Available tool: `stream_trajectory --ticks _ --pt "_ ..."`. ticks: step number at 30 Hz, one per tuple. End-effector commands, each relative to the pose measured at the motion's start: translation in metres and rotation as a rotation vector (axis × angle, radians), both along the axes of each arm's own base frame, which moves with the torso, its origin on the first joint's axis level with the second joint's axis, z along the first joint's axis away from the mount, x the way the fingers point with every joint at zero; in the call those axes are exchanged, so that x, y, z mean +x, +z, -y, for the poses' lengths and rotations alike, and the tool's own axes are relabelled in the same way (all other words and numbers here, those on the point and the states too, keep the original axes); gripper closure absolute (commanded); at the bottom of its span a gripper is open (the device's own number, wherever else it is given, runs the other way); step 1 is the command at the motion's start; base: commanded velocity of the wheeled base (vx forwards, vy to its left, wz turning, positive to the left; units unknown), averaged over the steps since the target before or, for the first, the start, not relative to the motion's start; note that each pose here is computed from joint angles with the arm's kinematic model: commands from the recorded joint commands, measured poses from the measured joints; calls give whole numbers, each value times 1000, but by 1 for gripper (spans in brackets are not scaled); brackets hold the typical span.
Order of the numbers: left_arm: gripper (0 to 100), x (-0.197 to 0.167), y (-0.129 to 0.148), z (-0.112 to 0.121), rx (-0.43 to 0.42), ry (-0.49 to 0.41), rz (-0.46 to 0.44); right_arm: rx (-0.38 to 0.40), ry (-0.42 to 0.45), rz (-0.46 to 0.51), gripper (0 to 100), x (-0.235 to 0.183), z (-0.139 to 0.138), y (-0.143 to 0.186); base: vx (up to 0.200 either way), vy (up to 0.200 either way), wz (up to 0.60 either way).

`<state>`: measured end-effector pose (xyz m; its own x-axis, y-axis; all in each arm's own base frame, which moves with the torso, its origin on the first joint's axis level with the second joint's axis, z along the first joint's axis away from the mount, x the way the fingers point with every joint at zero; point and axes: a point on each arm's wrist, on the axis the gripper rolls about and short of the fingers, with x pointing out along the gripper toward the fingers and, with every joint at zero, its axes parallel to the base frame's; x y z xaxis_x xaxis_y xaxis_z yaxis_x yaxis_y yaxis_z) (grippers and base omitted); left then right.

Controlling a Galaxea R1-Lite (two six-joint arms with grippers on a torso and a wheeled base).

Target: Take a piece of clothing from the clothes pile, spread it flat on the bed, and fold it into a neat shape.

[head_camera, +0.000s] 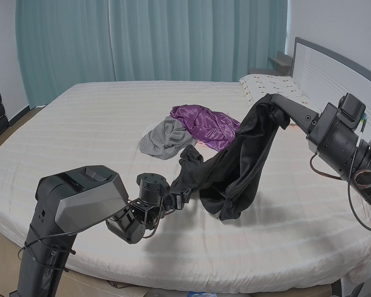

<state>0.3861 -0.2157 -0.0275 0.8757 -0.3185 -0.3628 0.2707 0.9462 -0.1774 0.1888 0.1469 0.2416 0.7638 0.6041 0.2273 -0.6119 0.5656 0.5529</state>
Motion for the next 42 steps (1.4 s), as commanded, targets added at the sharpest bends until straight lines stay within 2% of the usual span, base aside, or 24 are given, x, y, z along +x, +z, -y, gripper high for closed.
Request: stream_trajectory --ticks 1,10,15,19,22,28,29,33,36,42 --pt "0 2 -12 4 7 -6 -12 0 0 -1 100 1 0 0 0 0 0" --pt "0 -8 -10 2 9 -25 -34 4 0 8 100 1 1 2 0 0 0" --pt "0 -17 -12 9 10 -65 -48 18 -3 26 100 2 1 8 0 0 0" --pt "0 -8 -7 16 -13 -72 -10 12 3 17 100 0 1 5 0 0 0" --pt "0 7 -18 25 -21 -57 22 12 6 18 100 -1 0 5 0 0 0" --pt "0 20 -28 22 -11 -3 36 11 3 15 100 0 1 4 0 0 0" --pt "100 20 -28 21 -12 0 34 9 2 12 100 1 1 3 0 0 0" --pt "100 17 -25 17 -22 6 35 6 -9 -4 100 5 2 0 0 0 0" --pt "100 16 -8 9 -50 22 75 -4 -22 -19 100 11 4 -4 0 0 0" --pt "100 -2 28 -12 -73 54 66 -44 -86 -81 100 39 15 -23 0 0 0"
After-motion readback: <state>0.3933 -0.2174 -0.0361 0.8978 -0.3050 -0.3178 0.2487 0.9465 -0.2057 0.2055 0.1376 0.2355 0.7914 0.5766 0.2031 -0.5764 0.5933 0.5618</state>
